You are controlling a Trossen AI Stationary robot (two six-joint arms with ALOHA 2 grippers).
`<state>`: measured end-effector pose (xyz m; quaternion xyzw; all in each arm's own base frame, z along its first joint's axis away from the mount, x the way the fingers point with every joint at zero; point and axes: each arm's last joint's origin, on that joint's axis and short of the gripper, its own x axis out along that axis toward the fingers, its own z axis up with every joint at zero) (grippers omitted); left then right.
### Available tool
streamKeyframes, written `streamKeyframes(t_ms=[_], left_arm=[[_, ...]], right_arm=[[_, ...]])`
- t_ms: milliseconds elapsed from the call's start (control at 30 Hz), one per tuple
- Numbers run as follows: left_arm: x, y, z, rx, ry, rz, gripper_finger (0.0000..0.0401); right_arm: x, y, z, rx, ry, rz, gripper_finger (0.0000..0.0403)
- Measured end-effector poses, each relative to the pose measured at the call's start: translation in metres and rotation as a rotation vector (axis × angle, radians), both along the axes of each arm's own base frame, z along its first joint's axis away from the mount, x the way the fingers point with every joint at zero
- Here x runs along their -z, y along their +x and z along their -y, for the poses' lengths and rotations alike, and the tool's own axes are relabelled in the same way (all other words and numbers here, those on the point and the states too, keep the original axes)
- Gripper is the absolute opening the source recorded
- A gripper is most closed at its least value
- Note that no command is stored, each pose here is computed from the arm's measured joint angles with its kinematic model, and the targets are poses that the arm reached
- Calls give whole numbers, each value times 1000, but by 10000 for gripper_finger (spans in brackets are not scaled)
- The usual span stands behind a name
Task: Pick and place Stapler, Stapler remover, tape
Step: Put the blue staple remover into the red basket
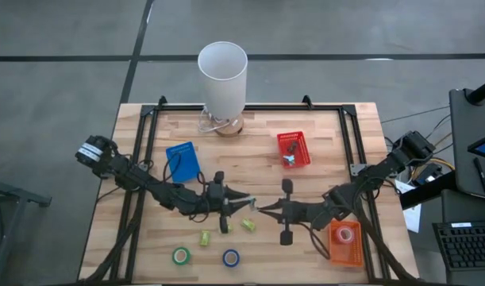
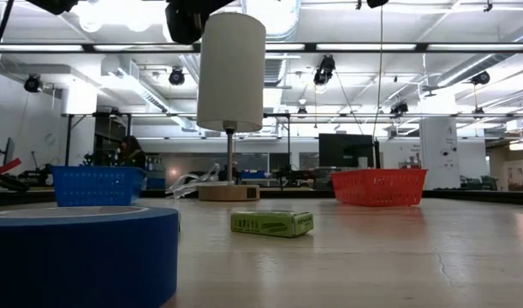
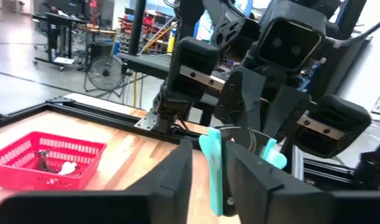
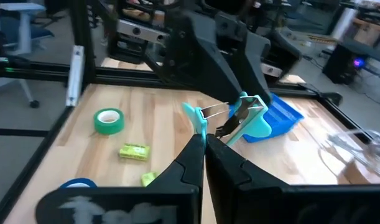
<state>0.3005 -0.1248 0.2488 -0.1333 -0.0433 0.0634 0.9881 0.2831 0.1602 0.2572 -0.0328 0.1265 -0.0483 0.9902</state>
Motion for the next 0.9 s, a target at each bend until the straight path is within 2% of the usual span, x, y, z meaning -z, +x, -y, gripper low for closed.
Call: streamKeyframes(t_ms=[133, 267, 433, 700, 900], left_arm=[[-5, -2, -1, -3, 10, 18, 136], [-9, -4, -1, 0, 4, 34, 153], [-8, -3, -1, 2, -1, 32, 154], [-6, -3, 0, 9, -22, 18, 154], [-3, -3, 0, 12, -31, -3, 154]], right_arm=[[4, -5, 6, 99, -25, -56, 8], [7, -13, 19, 219, -39, -129, 8], [14, -19, 44, 366, -10, -226, 8], [34, -26, 101, 713, 30, -372, 8], [54, -35, 131, 838, 115, -490, 8]])
